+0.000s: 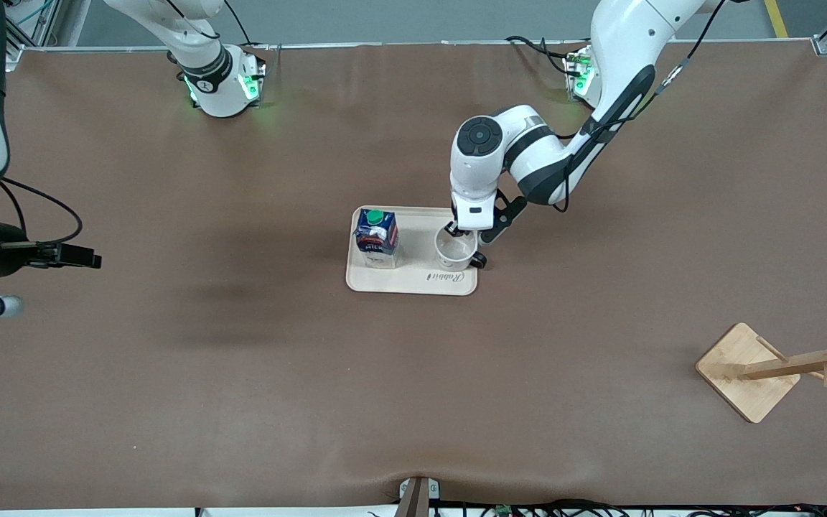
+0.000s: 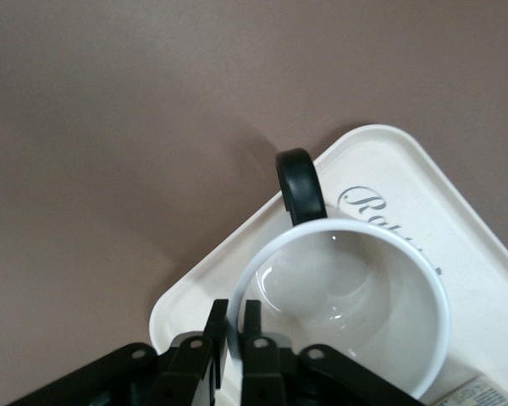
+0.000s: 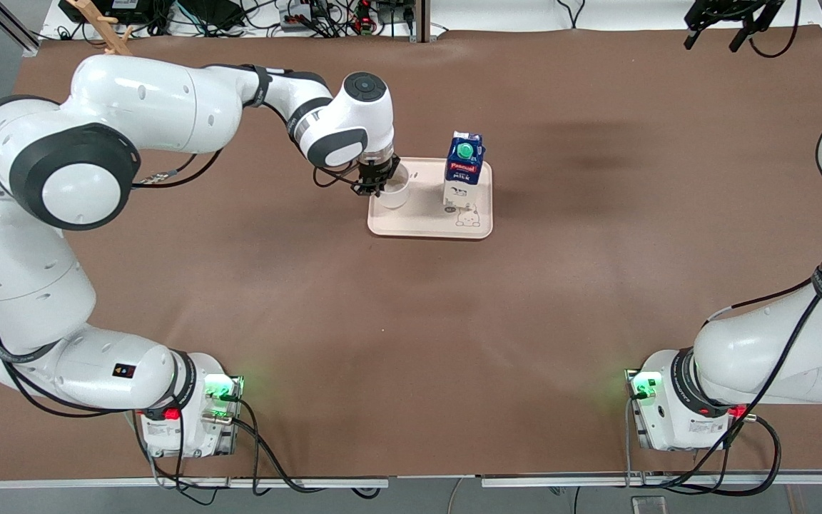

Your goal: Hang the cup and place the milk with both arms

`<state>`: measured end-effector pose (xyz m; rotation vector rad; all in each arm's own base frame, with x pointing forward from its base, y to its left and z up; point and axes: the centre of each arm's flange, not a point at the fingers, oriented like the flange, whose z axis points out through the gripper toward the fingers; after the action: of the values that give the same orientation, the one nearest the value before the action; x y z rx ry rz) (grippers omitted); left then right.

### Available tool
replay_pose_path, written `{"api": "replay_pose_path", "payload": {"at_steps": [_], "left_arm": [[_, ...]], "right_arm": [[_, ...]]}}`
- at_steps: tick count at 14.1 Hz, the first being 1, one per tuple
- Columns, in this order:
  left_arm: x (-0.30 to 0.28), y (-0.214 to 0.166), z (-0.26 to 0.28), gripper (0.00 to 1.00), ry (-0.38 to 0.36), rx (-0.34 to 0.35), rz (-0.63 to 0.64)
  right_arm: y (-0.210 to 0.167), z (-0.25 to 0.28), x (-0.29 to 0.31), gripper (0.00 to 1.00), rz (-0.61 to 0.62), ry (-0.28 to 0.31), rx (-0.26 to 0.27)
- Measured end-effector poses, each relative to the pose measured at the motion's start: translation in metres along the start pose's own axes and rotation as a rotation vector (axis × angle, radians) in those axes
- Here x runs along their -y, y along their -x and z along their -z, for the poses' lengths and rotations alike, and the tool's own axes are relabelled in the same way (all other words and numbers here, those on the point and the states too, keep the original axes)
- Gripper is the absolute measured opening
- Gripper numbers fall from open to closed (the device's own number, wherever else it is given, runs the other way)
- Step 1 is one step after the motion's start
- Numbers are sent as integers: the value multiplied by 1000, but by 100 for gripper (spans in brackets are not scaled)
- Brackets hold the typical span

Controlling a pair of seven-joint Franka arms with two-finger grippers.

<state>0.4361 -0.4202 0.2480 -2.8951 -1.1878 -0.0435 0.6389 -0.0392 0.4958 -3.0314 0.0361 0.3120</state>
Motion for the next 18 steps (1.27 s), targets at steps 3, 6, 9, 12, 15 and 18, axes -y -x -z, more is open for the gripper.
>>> {"api": "replay_pose_path", "payload": {"at_steps": [3,6,9,12,15,18], "left_arm": [[-6,-5,7,7,15,-29,-16],[-12,-24,37,7,-6,-102,-53],[-19,-48,99,7,-37,-191,-124],[-18,-89,154,7,-88,-243,-211],[-7,-144,194,7,-101,-269,-292],[21,-206,230,7,-96,-237,-393]], "right_arm": [[1,-12,28,100,32,-74,37],[8,-38,100,100,86,-84,106],[26,-67,226,100,-1,-30,96],[52,-108,324,100,-89,-34,102],[53,-143,376,100,-206,-116,91],[55,-151,388,100,-240,-160,113]]}}
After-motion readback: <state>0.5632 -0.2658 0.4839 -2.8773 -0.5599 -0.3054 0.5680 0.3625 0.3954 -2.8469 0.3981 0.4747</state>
